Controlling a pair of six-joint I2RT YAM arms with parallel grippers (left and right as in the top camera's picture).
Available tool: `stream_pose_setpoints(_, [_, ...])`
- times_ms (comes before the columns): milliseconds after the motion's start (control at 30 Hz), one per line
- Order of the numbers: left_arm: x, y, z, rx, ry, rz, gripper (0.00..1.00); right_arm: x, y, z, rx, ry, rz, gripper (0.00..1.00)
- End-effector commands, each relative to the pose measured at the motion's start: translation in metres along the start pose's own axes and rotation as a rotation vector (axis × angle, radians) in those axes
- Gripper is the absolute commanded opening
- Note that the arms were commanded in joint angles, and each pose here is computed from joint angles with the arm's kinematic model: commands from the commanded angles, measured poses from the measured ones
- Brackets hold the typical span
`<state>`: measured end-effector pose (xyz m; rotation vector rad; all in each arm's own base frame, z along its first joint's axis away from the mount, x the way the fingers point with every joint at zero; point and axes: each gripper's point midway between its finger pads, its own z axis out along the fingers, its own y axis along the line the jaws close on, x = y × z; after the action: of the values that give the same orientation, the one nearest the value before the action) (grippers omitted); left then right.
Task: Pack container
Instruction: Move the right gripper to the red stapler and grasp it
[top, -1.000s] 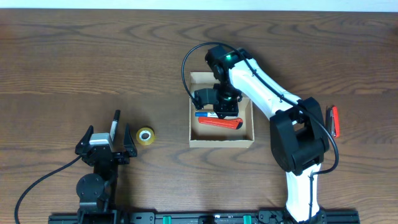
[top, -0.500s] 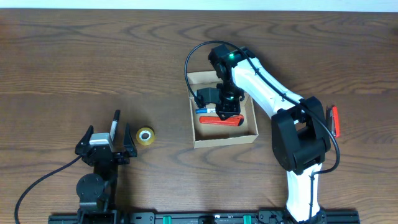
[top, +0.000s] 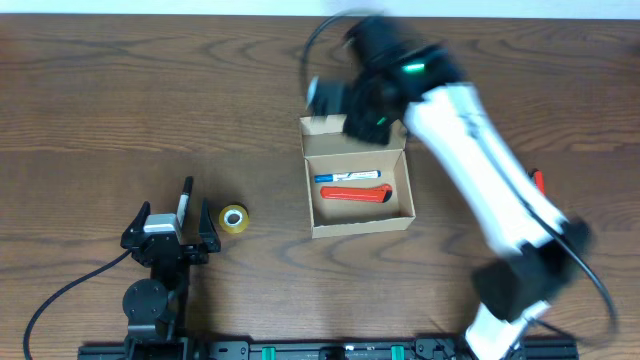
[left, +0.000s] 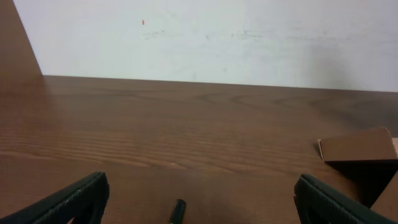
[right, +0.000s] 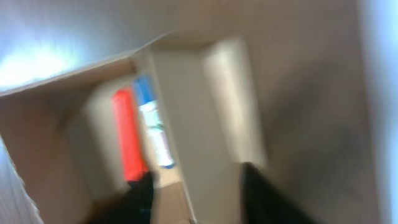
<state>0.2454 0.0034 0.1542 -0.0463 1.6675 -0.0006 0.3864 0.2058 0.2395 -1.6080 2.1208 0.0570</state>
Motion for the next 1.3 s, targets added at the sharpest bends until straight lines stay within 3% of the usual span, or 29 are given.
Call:
stream_pose_setpoints(0, [0.012, 0.004, 0.000, -0.019, 0.036, 0.012, 0.95, 0.029, -0.047, -0.069, 0.162, -0.084, 0.391, 0.47])
stream_pose_setpoints(100, [0.012, 0.004, 0.000, -0.019, 0.036, 0.012, 0.95, 0.080, -0.079, -0.103, 0.269, -0.083, 0.629, 0.51])
stream_pose_setpoints(133, [0.012, 0.004, 0.000, -0.019, 0.036, 0.012, 0.96, 0.102, -0.090, -0.110, 0.317, -0.062, 0.714, 0.57])
stream_pose_setpoints(167, [0.012, 0.004, 0.000, -0.019, 0.036, 0.012, 0.95, 0.127, -0.101, -0.118, 0.374, -0.033, 0.828, 0.74])
stream_pose_setpoints(300, [0.012, 0.004, 0.000, -0.019, 0.036, 0.012, 0.95, 0.244, -0.108, -0.147, 0.604, 0.210, 1.279, 0.79])
stream_pose_setpoints(367, [0.012, 0.004, 0.000, -0.019, 0.036, 0.012, 0.95, 0.275, -0.099, -0.148, 0.594, 0.273, 1.383, 0.82])
stream_pose_setpoints(567, [0.012, 0.004, 0.000, -0.019, 0.036, 0.012, 0.95, 0.318, -0.068, -0.117, 0.479, 0.431, 1.466, 0.92])
stream_pose_setpoints(800, [0.012, 0.004, 0.000, -0.019, 0.036, 0.012, 0.95, 0.368, -0.026, -0.044, 0.359, 0.545, 1.527, 0.99])
stream_pose_setpoints(1067, [0.012, 0.004, 0.000, -0.019, 0.036, 0.012, 0.95, 0.413, 0.009, -0.012, 0.222, 0.534, 1.672, 0.94])
stream_pose_setpoints(1267, [0.012, 0.004, 0.000, -0.019, 0.035, 0.012, 0.95, 0.421, 0.015, 0.012, 0.131, 0.537, 1.695, 0.90])
